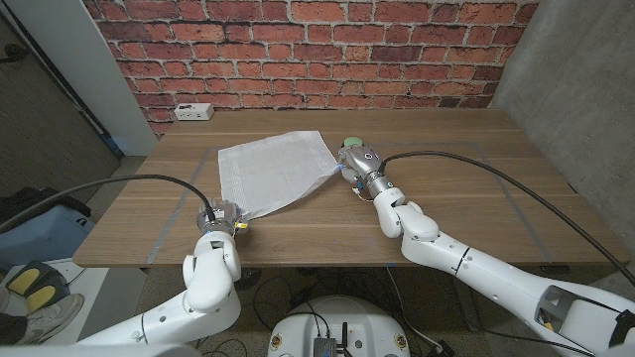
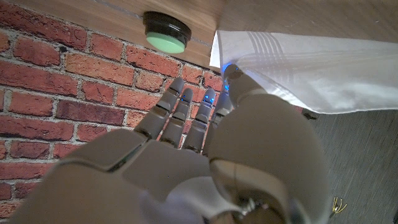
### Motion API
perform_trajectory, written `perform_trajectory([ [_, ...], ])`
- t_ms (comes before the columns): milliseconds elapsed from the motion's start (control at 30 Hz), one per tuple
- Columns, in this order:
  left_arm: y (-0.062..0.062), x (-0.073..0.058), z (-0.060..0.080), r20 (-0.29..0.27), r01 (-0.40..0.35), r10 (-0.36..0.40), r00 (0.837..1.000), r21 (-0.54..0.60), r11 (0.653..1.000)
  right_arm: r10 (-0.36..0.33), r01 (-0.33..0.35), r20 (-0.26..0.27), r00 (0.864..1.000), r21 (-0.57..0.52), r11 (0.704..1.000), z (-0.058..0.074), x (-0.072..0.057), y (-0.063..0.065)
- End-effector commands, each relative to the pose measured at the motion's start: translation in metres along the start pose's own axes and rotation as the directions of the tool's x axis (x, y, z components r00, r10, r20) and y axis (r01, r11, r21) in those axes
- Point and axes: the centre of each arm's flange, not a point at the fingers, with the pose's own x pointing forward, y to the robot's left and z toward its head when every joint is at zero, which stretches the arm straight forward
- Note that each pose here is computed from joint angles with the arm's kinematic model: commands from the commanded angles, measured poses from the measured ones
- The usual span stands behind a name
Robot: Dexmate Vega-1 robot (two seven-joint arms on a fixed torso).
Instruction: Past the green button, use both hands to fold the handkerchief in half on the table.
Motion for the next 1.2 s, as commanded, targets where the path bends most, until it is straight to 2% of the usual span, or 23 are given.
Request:
perform_trajectory([
  [33, 0.004, 0.005, 0.004, -0.088, -0.128, 0.135, 0.987, 0.084, 0.988, -0.062, 0.062, 0.001, 0.998, 0.007, 0.998, -0.003, 0.004, -0.011],
  [133, 0.004, -0.001, 0.001, -0.092, -0.230, 0.232, 0.968, 0.031, 0.973, -0.064, 0.064, -0.007, 0.998, 0.016, 0.998, -0.005, 0.005, -0.011],
  [267, 0.007, -0.011, -0.003, -0.074, -0.350, 0.344, 0.936, -0.088, 0.933, -0.077, 0.077, -0.015, 0.997, 0.018, 0.997, -0.008, 0.005, -0.011],
  [333, 0.011, -0.015, -0.002, -0.062, -0.382, 0.377, 0.924, -0.106, 0.918, -0.084, 0.084, -0.021, 0.996, 0.019, 0.996, -0.010, 0.004, -0.012],
  [400, 0.015, -0.019, -0.001, -0.038, -0.394, 0.393, 0.919, -0.121, 0.911, -0.097, 0.097, -0.031, 0.995, 0.026, 0.995, -0.013, 0.004, -0.013],
  [500, 0.023, -0.025, 0.001, -0.016, -0.399, 0.400, 0.916, -0.133, 0.907, -0.113, 0.115, -0.048, 0.992, 0.037, 0.993, -0.017, 0.002, -0.014],
  [600, 0.029, -0.028, 0.003, 0.007, -0.382, 0.387, 0.922, -0.143, 0.913, -0.130, 0.133, -0.065, 0.989, 0.046, 0.990, -0.021, -0.002, -0.016],
  [733, 0.035, -0.031, 0.004, 0.047, -0.356, 0.370, 0.928, -0.187, 0.916, -0.147, 0.154, -0.084, 0.985, 0.077, 0.985, -0.027, -0.008, -0.017],
  [1033, 0.047, -0.036, 0.006, 0.128, -0.305, 0.346, 0.929, -0.263, 0.915, -0.175, 0.186, -0.118, 0.977, 0.090, 0.978, -0.035, -0.019, -0.021],
  [1200, 0.054, -0.043, 0.010, 0.166, -0.276, 0.320, 0.933, -0.241, 0.930, -0.191, 0.205, -0.138, 0.972, 0.094, 0.974, -0.039, -0.027, -0.024],
])
